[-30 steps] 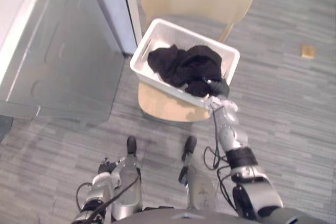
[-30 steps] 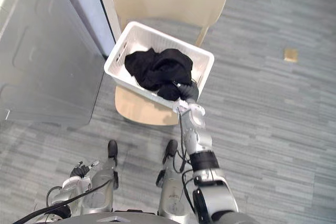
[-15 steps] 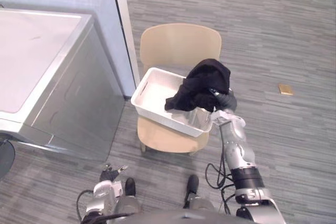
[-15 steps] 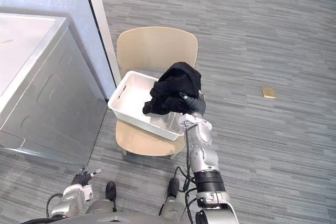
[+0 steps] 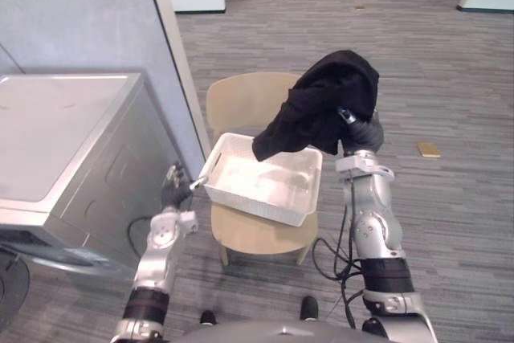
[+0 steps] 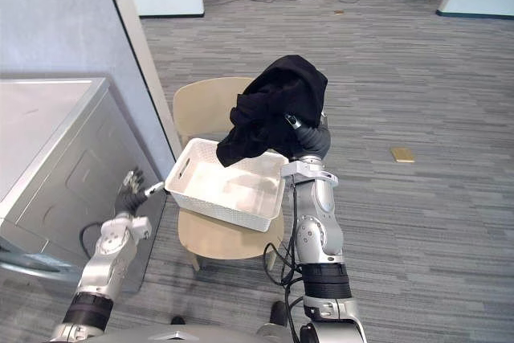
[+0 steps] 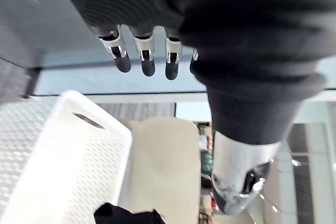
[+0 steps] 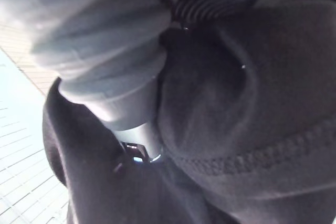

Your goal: Pick up the laundry basket with both hands and put the clothes into the washing machine.

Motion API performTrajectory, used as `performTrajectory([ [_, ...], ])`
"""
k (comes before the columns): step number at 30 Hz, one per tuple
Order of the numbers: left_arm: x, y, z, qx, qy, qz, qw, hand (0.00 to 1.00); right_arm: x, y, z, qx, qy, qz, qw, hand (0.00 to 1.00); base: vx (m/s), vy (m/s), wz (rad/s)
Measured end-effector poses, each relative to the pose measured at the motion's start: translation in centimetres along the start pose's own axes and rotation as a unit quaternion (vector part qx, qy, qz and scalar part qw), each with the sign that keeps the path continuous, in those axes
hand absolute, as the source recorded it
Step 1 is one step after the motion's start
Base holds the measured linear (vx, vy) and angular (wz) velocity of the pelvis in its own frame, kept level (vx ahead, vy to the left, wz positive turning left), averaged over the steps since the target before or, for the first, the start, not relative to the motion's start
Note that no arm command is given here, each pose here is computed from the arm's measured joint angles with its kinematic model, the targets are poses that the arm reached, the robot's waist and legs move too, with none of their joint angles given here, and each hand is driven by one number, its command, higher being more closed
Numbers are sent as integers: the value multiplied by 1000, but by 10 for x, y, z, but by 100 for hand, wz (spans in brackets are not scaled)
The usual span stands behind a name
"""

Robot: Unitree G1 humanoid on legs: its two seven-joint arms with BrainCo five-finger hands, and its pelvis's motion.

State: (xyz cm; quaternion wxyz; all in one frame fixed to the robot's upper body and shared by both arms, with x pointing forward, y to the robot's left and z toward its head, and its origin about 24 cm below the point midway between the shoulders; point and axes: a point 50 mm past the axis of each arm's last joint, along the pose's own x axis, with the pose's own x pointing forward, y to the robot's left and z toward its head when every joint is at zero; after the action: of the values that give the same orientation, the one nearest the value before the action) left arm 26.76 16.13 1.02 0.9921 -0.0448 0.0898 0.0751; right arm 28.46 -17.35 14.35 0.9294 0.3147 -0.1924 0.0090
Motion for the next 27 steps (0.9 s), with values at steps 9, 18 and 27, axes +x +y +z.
performTrajectory([
  [9,23,-58,65,22,-112,-112,987,0,-10,23,5,14,-7,62,998,100,-8,-11,-36],
  [18,20,-107,99,31,-172,-203,964,0,-22,35,4,22,2,91,996,100,16,-19,-20],
  [27,13,-154,97,78,-164,-290,940,0,-33,52,5,38,3,128,991,100,-8,-8,-11],
])
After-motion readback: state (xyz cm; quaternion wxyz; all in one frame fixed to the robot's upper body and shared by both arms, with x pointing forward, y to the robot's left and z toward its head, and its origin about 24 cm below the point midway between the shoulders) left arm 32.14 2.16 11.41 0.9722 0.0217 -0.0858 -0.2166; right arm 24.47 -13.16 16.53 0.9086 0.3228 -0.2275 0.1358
